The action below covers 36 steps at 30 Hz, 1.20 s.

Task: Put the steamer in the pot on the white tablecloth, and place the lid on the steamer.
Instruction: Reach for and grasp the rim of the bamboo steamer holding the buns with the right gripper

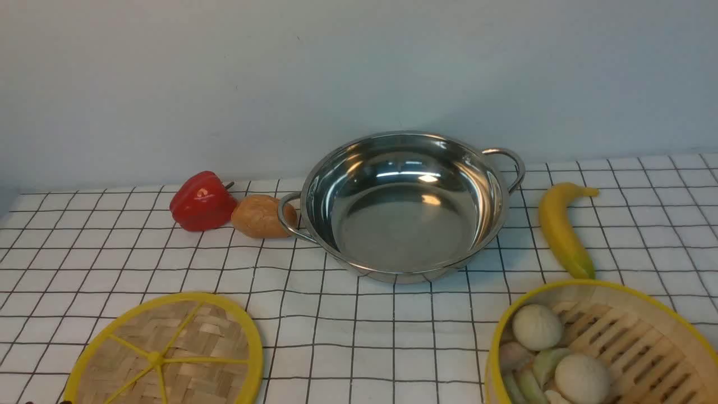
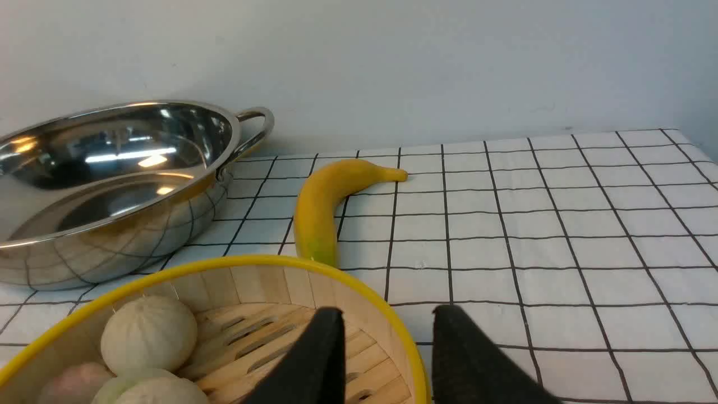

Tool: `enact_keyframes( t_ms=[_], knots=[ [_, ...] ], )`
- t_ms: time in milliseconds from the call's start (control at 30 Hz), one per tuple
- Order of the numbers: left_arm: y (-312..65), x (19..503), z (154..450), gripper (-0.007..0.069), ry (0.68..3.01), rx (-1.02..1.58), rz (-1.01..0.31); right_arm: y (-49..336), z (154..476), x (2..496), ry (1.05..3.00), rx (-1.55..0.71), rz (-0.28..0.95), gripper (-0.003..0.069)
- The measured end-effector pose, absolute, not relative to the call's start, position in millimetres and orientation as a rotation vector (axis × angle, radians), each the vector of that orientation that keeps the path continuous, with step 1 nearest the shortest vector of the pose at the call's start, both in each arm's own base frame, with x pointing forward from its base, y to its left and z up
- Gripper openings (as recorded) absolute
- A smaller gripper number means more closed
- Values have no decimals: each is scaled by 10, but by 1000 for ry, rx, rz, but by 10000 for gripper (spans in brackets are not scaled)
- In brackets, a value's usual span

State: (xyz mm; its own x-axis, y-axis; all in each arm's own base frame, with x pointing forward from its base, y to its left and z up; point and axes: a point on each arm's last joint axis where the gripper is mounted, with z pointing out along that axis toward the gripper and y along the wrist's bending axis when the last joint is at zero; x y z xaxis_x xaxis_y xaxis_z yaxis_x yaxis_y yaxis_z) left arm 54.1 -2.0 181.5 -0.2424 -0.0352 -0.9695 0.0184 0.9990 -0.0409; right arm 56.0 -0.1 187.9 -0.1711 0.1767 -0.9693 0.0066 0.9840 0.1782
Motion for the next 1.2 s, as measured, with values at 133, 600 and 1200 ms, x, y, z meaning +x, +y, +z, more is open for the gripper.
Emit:
enact_keyframes(
  t_ms=[133,600,1200],
  knots=[
    [-20,541,1815,243,1815,-12,-50,-1,1879,560,1738,137,151,242],
    [-20,541,1815,243,1815,-12,-50,-1,1879,560,1738,137,151,242],
    [-20,541,1815,243,1815,-12,-50,17,1941,563,1686,191,238,243]
  ],
)
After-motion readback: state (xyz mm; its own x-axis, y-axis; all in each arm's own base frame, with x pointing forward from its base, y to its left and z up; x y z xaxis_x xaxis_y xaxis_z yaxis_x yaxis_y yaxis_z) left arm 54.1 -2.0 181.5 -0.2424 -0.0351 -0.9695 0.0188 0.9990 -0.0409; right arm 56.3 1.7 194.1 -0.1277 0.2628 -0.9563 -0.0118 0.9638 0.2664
